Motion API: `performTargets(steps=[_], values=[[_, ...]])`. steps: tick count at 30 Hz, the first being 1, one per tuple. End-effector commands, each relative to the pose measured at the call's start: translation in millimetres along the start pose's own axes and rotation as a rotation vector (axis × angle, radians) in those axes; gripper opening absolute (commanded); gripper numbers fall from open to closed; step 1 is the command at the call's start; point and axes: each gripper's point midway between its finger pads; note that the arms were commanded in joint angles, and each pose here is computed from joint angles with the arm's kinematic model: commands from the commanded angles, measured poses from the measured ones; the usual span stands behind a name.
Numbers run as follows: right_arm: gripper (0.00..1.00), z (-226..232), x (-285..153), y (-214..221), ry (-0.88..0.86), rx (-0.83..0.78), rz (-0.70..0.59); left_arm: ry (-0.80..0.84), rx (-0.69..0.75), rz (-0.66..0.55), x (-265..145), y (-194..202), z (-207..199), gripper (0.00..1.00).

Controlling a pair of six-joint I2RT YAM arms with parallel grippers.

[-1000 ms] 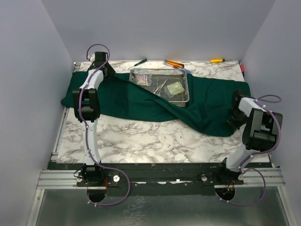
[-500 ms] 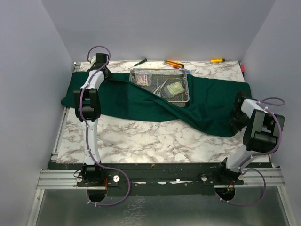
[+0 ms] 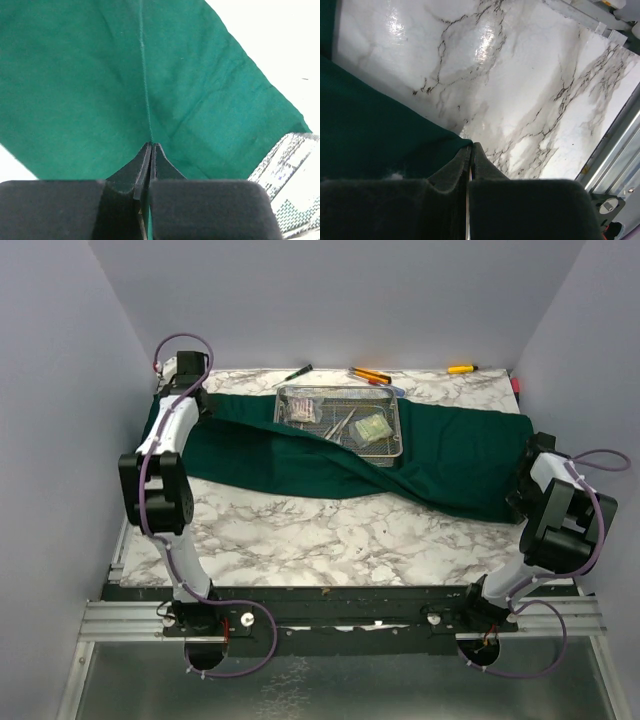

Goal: Open and lay out the surgical kit
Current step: Open the surgical kit at the center of the board.

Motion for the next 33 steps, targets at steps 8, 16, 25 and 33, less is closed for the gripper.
performTargets(steps=[8, 16, 25, 33], values=[[0.01, -33.5, 4.4, -10.2, 0.089, 0.110, -0.072, -0.315, -0.088, -0.088, -123.3, 51.8, 143.5, 0.00], [0.01, -63.2, -5.2, -1.6, 0.182, 0.214, -0.087, -0.540, -0.318, -0.201, -192.1, 111.9, 233.1, 0.00], [0.01, -93.3, -28.9, 16.1, 0.174, 0.346, -0.123, -0.632, -0.443, -0.361, -244.4, 117.7, 275.1, 0.15], [0.68, -105.5, -49.5, 8.2, 0.139, 0.404, -0.189, -0.631, -0.412, -0.400, -256.9, 104.7, 275.6, 0.67]])
Point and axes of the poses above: each gripper's point midway between its finger pads, its own x axis out along the fingers, its own z axis along the line the jaws close on, y = z × x, and after that the axes turned 3 degrees about x, right-handed
